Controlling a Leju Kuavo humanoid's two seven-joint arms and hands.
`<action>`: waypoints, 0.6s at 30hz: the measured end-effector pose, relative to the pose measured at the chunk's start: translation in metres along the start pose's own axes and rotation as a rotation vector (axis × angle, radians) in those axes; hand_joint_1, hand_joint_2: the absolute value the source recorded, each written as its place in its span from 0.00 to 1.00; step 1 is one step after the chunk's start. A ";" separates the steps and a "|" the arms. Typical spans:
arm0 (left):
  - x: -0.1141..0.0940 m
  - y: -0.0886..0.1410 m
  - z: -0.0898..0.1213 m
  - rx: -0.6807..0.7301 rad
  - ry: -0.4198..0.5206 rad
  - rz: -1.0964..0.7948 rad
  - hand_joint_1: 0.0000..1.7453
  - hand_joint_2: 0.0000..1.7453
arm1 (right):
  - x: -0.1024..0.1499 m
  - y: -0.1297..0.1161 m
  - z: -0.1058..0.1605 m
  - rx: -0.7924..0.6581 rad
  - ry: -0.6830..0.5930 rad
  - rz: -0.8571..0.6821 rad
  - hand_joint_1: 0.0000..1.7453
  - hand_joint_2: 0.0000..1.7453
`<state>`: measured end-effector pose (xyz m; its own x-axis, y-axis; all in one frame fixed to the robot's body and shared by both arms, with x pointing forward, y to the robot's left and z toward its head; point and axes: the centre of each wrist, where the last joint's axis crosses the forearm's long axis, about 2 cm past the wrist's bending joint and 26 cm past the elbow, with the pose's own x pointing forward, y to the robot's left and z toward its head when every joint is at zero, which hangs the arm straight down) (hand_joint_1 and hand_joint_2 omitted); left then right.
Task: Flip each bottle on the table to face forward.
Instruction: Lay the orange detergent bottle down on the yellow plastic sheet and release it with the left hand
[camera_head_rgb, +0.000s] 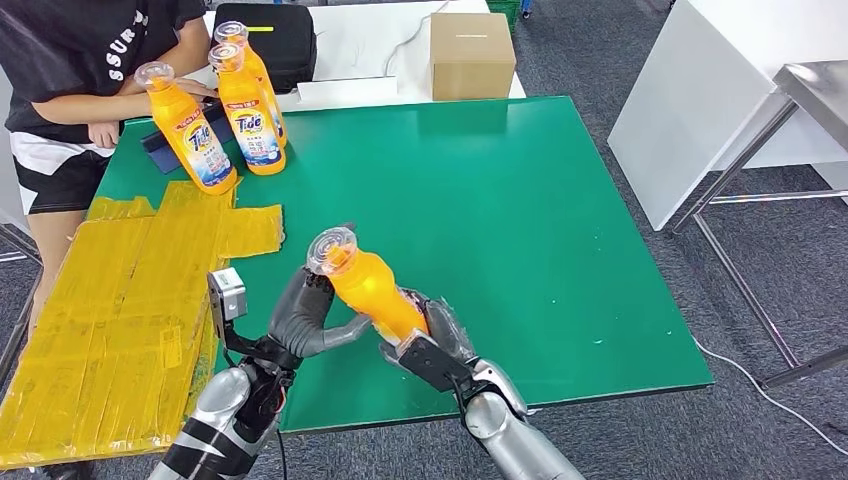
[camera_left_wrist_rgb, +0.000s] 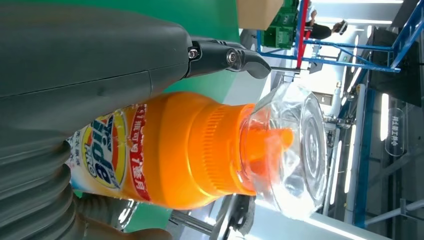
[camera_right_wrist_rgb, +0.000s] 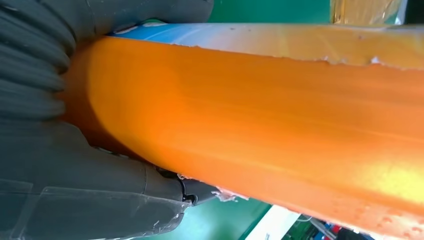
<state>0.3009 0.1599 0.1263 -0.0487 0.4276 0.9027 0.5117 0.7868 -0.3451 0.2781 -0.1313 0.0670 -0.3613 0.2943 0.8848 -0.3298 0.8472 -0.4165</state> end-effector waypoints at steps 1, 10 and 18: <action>0.000 0.000 0.000 -0.001 0.001 0.002 0.00 1.00 | 0.001 0.000 -0.001 -0.016 0.000 0.004 1.00 1.00; 0.000 -0.002 0.000 -0.005 0.005 0.015 0.00 1.00 | 0.012 0.014 -0.010 -0.030 -0.038 0.051 1.00 1.00; -0.002 -0.001 0.001 0.006 0.009 0.034 0.00 1.00 | 0.026 0.035 -0.013 0.021 -0.094 0.094 1.00 1.00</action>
<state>0.3001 0.1588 0.1241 -0.0241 0.4501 0.8926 0.5082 0.7744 -0.3768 0.2684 -0.0882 0.0784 -0.4716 0.3283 0.8184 -0.3087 0.8079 -0.5020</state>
